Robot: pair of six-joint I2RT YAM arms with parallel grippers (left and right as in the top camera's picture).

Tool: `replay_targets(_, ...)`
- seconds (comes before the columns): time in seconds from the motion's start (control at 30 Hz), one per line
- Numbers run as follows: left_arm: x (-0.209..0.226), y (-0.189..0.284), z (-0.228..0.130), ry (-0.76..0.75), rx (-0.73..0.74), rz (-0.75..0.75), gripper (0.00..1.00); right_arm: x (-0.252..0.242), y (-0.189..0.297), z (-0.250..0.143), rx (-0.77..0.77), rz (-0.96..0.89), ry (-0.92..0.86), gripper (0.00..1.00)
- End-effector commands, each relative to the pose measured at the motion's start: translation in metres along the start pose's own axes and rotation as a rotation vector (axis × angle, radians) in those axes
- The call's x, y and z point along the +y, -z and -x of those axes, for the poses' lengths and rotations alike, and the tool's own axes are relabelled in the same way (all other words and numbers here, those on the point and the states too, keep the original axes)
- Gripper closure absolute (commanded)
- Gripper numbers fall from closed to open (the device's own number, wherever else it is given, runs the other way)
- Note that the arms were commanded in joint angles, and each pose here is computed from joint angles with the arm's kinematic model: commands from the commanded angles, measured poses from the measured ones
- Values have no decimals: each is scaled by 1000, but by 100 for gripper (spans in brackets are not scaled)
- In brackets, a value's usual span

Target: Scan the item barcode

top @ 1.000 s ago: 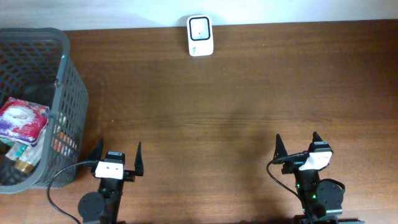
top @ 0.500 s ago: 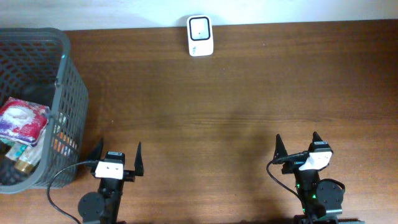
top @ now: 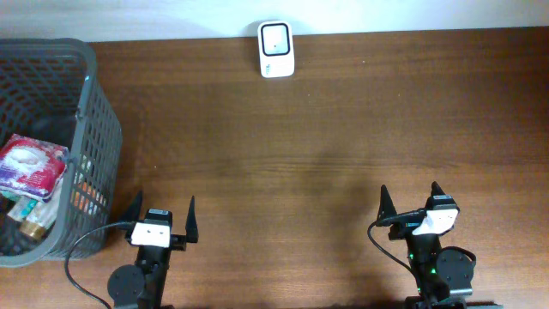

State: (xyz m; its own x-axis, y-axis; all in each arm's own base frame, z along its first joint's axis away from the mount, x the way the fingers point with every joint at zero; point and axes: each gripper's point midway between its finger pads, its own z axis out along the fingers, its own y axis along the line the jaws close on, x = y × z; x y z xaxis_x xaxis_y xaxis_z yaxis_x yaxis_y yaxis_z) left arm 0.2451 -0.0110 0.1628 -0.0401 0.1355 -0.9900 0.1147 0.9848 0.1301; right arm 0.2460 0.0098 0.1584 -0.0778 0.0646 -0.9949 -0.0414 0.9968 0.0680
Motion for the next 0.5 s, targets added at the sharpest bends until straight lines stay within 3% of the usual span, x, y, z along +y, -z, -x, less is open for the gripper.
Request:
replay_targets(0.0,-3,0,-1,-12,1,-14,1,0,0,-3,2,-5,7,1)
replay_targets(0.2,1,0,-1,-13,4,5,1,0,0,-3,2,-5,7,1)
replay_targets(0.3,42,6,-12,-11,58,248,1,0,0,-3,2,-5,7,1)
replay_targets(0.43,41,5,-11,-9,53,243,1,0,0,-3,2,-5,7,1)
replay_targets(0.47,29,3,-3,-6,17,171,1,0,0,-3,2,-5,7,1)
